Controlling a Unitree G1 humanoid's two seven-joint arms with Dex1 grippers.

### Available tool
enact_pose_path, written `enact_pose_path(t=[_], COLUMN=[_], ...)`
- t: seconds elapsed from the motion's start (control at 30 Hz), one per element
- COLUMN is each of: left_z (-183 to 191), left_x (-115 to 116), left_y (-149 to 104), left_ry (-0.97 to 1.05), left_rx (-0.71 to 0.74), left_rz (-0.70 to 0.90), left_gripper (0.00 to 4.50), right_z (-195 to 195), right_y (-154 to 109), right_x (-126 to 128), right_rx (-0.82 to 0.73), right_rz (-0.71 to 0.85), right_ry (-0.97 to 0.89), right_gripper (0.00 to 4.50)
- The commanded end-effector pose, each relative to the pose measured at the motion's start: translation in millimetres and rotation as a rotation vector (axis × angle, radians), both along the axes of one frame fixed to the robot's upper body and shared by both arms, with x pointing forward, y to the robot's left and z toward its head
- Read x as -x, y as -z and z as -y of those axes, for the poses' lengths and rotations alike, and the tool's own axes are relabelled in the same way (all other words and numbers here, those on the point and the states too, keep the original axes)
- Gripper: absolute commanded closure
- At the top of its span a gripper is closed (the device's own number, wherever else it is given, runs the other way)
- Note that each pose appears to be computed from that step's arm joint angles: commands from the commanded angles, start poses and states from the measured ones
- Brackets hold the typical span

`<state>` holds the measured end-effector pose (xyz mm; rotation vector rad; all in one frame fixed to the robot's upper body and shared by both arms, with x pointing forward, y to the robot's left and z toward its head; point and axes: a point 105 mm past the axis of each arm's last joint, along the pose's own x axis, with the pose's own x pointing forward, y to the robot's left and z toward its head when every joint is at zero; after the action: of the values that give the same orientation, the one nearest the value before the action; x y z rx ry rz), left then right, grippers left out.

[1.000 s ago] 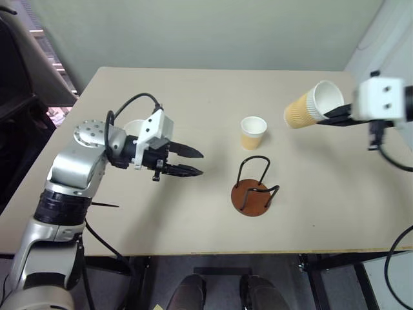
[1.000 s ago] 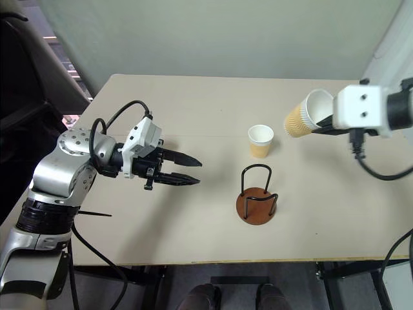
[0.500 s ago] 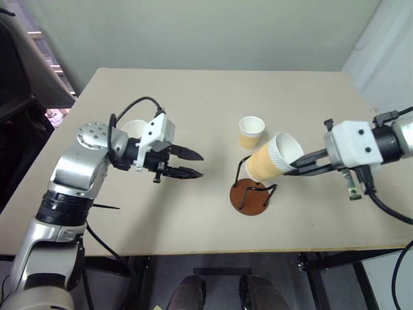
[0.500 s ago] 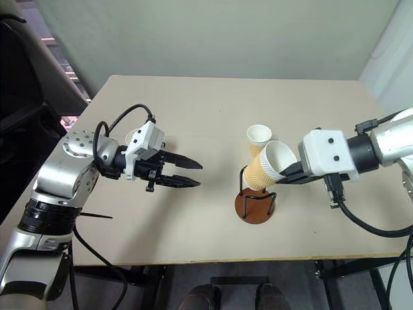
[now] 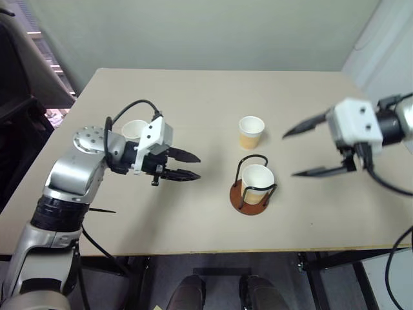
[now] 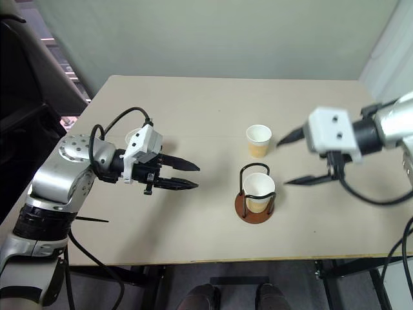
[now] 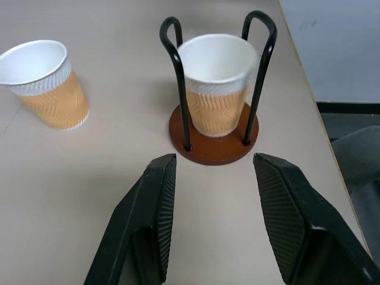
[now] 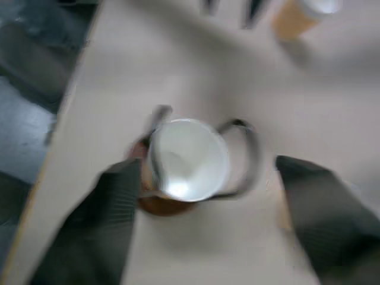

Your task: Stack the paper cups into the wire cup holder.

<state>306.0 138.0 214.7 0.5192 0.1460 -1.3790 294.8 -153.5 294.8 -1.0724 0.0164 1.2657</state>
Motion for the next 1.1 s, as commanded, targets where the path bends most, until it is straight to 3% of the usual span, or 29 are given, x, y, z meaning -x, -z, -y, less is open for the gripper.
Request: enact_pose_path(t=[0.03,0.13,0.3,0.43,0.83,0.93,1.1], left_z=[-4,-4,-2,-4,-10,-14,-16], left_x=[1,2,9,15,29,31,33], left_y=[-13,-11,-9,-6,-4,-3,-4], left_ry=[-0.021,-0.042,-0.053,-0.082,-0.148,-0.174,-0.184], left_rx=[0.019,0.021,0.029,0.031,0.028,0.023,0.023], left_rz=[0.053,0.053,0.044,0.030,0.018,0.019,0.020], left_gripper=[2.28,2.28,2.28,2.28,2.28,2.28,2.28], right_z=[21,14,-5,-16,-49,-51,-53], right_y=[-13,8,51,71,90,99,99], right_x=[-56,-95,-121,-131,-140,-140,-141], right_rx=[0.017,0.089,0.177,0.191,0.221,0.244,0.249], right_rz=[0.192,0.248,0.227,0.218,0.228,0.215,0.232], right_ry=[0.166,0.176,0.136,0.126,0.094,0.091,0.089], right_gripper=[0.02,0.02,0.02,0.02,0.02,0.60,2.40])
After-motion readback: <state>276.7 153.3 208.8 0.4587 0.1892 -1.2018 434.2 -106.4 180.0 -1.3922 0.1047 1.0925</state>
